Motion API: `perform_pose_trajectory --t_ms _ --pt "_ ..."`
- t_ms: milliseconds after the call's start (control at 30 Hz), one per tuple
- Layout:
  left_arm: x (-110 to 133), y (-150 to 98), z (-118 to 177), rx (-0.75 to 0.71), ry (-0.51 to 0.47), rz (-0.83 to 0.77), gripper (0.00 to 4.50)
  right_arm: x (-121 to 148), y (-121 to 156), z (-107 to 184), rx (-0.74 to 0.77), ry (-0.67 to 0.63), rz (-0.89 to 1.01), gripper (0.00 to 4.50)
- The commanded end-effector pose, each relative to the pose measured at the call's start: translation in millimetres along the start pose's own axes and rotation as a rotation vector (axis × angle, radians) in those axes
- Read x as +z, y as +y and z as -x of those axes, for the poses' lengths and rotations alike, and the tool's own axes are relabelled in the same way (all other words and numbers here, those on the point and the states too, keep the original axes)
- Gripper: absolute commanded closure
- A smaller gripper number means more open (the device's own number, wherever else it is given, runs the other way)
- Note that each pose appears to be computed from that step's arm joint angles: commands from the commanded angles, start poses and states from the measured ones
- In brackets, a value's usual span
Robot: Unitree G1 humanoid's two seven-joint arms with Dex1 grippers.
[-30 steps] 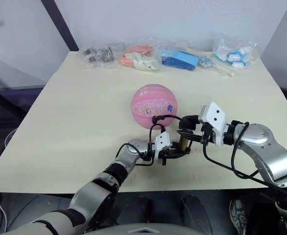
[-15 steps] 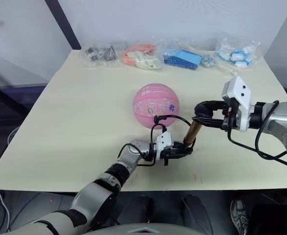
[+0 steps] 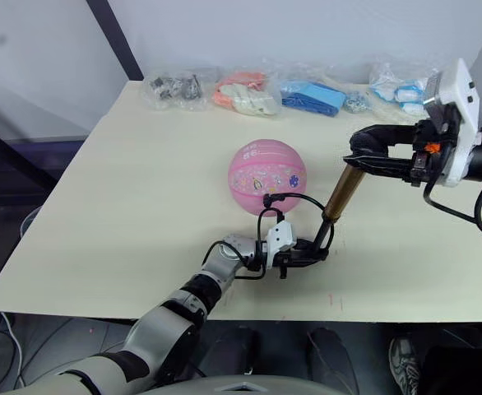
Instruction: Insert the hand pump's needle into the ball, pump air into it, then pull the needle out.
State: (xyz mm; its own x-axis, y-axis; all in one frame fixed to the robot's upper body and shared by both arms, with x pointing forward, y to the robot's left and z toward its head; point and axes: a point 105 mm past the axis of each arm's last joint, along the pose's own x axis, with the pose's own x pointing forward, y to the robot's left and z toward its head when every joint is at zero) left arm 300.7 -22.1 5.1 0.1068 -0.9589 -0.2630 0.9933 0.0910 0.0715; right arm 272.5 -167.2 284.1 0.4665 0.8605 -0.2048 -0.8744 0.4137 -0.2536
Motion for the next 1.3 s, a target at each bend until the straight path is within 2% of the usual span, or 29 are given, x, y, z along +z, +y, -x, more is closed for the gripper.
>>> perform_pose_trajectory --t_ms 33,133,233,333,400,667,900,1167,1300 --pt "-29.8 -25.6 -5.2 -0.095 0.107 0.071 3.37 32.2 -5.7 17.4 -0.065 -0.062 0.095 2.54" --pt "-28.4 -29.1 -9.3 -0.113 0.105 0.066 3.37 35.3 -6.2 16.6 -0.062 -0.059 0.099 2.54" --pt "-27.1 -30.7 -12.2 -0.12 0.103 0.064 3.37 23.4 2.1 7.9 -0.014 -0.028 0.071 2.54" --pt "-26.2 -31.5 -14.2 -0.124 0.102 0.063 3.37 -1.3 14.5 -6.2 0.035 0.023 0.036 2.54" --pt "-25.9 -31.7 -14.6 -0.127 0.103 0.06 3.37 -8.8 18.5 -12.0 0.046 0.012 0.002 2.54" --pt "-26.9 -33.2 -14.5 -0.135 0.107 0.057 3.37 -67.6 46.2 -51.1 0.081 0.09 -0.003 2.54" --pt "-27.0 -33.1 -14.6 -0.133 0.107 0.059 3.37 -105.0 62.8 -66.7 0.077 0.124 -0.029 2.54" --pt "-26.7 -33.0 -15.0 -0.132 0.106 0.059 3.37 -130.9 66.2 -67.9 0.032 0.143 -0.049 2.54" --pt "-27.1 -33.0 -14.7 -0.132 0.108 0.059 3.37 -122.9 64.8 -67.4 0.013 0.082 -0.063 2.54"
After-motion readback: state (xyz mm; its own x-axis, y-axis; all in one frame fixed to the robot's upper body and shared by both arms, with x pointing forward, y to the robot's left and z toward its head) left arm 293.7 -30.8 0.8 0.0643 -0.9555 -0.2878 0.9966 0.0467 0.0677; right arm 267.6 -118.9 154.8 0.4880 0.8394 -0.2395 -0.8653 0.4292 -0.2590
